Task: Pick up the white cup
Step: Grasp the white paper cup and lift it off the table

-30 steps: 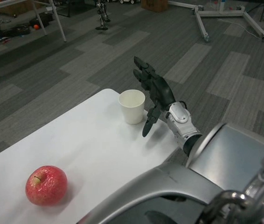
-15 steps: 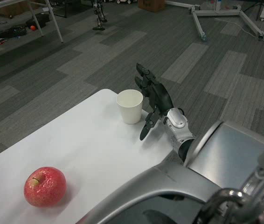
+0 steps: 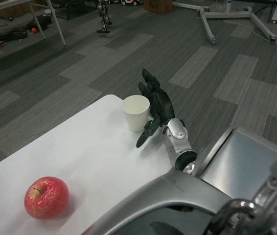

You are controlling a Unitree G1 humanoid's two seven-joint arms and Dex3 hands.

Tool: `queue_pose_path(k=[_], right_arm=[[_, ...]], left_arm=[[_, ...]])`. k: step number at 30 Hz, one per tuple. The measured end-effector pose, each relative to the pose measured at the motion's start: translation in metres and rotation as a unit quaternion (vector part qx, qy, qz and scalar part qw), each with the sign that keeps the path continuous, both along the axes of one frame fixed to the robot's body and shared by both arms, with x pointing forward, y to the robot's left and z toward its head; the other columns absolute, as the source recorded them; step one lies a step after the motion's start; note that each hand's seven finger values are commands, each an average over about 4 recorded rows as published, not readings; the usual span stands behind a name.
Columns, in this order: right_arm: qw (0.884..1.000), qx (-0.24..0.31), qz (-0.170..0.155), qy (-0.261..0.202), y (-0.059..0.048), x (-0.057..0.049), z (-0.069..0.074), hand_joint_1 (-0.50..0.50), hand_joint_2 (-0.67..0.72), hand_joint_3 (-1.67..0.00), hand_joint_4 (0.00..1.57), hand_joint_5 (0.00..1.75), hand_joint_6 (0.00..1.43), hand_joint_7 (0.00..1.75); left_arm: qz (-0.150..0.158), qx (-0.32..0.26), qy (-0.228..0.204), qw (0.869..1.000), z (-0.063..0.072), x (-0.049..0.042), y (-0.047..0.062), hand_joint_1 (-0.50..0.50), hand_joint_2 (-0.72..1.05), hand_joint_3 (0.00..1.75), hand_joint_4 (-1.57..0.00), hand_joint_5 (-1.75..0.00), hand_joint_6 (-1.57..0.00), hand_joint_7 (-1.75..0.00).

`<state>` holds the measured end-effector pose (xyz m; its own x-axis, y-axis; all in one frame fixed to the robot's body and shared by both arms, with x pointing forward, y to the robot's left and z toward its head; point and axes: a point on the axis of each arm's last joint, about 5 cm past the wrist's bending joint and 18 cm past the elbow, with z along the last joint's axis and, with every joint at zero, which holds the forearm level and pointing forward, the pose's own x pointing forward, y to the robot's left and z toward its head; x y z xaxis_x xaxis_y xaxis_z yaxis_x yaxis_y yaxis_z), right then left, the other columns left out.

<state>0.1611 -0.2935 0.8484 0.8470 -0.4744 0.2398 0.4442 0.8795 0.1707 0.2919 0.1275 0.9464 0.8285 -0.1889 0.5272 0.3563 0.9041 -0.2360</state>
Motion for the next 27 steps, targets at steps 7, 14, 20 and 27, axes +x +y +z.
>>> queue_pose_path(k=[7,14,20,27], right_arm=[[1.000,0.015,0.006,-0.014,0.009,0.009,0.000,-0.45,0.72,0.00,0.00,0.00,0.00,0.00],[0.999,0.017,0.021,-0.018,0.015,0.016,0.001,-0.46,0.66,0.00,0.00,0.00,0.00,0.00],[0.999,0.022,0.033,-0.010,0.020,0.017,-0.002,-0.45,0.66,0.00,0.00,0.00,0.00,0.00],[0.998,0.024,0.051,0.002,0.026,0.021,-0.005,-0.45,0.66,-0.02,0.00,0.00,0.00,0.00]], left_arm=[[0.003,-0.006,-0.006,1.000,0.002,-0.0002,0.001,-0.50,1.05,0.09,0.00,-0.10,0.00,-0.07],[0.005,-0.007,-0.007,1.000,0.003,-0.0001,0.002,-0.50,1.05,0.09,0.00,-0.10,0.00,-0.07],[0.006,-0.007,-0.007,1.000,0.002,-0.0003,0.002,-0.50,1.05,0.09,0.00,-0.10,0.00,-0.07],[0.008,-0.008,-0.004,1.000,0.001,-0.0010,0.003,-0.50,1.05,0.09,0.00,-0.10,0.00,-0.07]])
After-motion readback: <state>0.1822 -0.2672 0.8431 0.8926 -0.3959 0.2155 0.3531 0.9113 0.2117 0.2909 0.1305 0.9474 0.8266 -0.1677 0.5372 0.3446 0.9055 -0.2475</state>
